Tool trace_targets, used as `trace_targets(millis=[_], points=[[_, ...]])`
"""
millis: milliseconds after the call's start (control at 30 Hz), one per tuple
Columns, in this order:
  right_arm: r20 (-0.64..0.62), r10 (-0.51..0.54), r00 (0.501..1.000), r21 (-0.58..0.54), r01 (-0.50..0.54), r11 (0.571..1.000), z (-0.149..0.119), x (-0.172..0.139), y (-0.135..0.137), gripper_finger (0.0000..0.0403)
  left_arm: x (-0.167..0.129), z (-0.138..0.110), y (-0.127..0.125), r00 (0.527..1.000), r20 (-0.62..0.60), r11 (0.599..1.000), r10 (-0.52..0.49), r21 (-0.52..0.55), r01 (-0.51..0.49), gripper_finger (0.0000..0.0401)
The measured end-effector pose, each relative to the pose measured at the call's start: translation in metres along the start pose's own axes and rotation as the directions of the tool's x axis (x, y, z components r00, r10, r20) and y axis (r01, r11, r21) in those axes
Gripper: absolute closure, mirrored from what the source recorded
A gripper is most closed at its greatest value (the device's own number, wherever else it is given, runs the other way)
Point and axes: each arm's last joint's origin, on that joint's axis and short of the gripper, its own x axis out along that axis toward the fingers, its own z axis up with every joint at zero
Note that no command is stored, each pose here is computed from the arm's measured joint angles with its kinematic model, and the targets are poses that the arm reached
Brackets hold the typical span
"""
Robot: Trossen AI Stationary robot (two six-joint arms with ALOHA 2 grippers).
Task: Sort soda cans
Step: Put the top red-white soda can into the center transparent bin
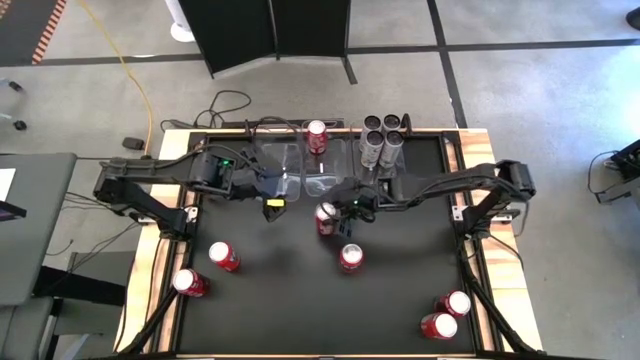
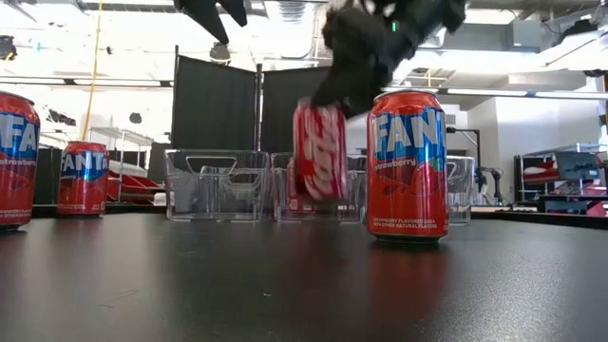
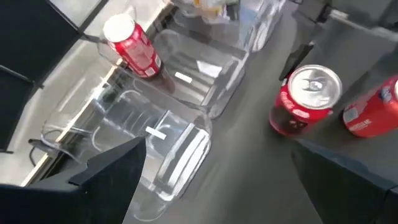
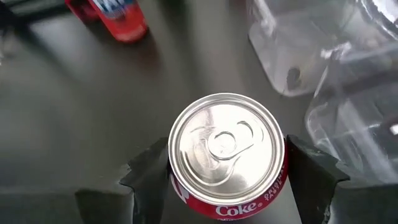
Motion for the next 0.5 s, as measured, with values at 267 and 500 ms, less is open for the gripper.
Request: trace_targets(millis=[267, 500], points=[[0.116, 0.018, 0.993, -0.029, -0.015, 0.999, 0.052, -0.052, 0.004, 0.0133, -0.03, -0.003, 0.022, 0.997, 0.082, 0.995, -0.006, -0.099, 0.015, 0.0006], [0.139, -0.115, 0.984, 0.037, 0.111, 0.993, 0.072, -0.06, -0.048, 0.0133, -0.047, -0.007, 0.035, 0.992, 0.129, 0.987, -0.013, -0.157, 0.033, 0.0006]])
